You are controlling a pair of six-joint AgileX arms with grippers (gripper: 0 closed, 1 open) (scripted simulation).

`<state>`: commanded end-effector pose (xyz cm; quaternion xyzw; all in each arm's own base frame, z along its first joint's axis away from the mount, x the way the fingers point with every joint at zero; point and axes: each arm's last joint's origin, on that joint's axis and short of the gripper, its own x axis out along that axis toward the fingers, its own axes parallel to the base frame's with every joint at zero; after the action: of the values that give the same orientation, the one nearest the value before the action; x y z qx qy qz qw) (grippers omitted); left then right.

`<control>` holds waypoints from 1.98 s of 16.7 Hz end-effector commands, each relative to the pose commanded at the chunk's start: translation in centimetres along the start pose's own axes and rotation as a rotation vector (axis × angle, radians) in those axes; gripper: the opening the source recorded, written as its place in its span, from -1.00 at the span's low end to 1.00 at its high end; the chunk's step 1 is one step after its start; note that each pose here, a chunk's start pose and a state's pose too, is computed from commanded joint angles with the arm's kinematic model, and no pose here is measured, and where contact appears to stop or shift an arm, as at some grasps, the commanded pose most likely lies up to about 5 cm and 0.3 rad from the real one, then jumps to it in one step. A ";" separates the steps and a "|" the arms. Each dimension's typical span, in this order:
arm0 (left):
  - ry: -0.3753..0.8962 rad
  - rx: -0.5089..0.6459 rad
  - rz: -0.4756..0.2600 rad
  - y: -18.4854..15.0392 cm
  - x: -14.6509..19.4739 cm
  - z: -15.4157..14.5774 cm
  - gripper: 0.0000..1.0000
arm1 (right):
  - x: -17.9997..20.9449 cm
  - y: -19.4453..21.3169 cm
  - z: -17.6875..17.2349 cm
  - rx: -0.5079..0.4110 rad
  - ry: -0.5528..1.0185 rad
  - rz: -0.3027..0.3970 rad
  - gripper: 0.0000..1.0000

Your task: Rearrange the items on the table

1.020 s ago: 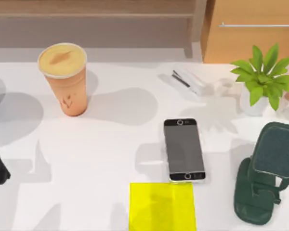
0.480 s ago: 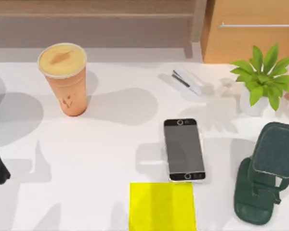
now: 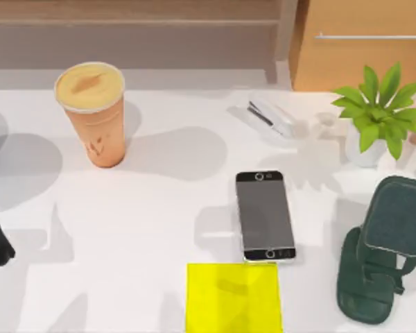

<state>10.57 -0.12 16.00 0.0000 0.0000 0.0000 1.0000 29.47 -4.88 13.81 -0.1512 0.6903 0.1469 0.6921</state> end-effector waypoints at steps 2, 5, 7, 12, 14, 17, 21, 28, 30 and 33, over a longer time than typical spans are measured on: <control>0.000 0.000 0.000 0.0 0.0 0.0 1.00 | 1.9 0.1 -0.1 0.000 -0.001 -0.001 1.00; 0.000 0.000 0.000 0.0 0.0 0.0 1.00 | 3.1 0.2 -0.3 0.000 0.004 0.003 1.00; 0.000 0.000 0.000 0.0 0.0 0.0 1.00 | 3.1 0.2 -0.3 0.000 0.004 0.003 1.00; 0.000 0.000 0.000 0.0 0.0 0.0 1.00 | 3.1 0.2 -0.3 0.000 0.004 0.003 0.40; 0.000 0.000 0.000 0.0 0.0 0.0 1.00 | 3.1 0.2 -0.3 0.000 0.004 0.003 0.10; 0.000 0.000 0.000 0.0 0.0 0.0 1.00 | 3.1 0.2 -0.3 0.000 0.004 0.003 -0.36; 0.000 0.000 0.000 0.0 0.0 0.0 1.00 | 3.1 0.2 -0.3 0.000 0.004 0.003 -0.96; 0.000 0.000 0.000 0.0 0.0 0.0 1.00 | 3.1 0.2 -0.3 0.000 0.004 0.003 -1.00; 0.000 0.000 0.000 0.0 0.0 0.0 1.00 | 2.3 0.3 -0.3 0.006 -0.011 0.006 -1.00; 0.000 0.000 0.000 0.0 0.0 0.0 1.00 | 1.0 0.0 0.1 0.005 -0.025 -0.003 -1.00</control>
<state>10.57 -0.12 16.00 0.0000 0.0000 0.0000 1.0000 29.51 -4.82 12.79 -0.1488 0.6816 0.1462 0.7013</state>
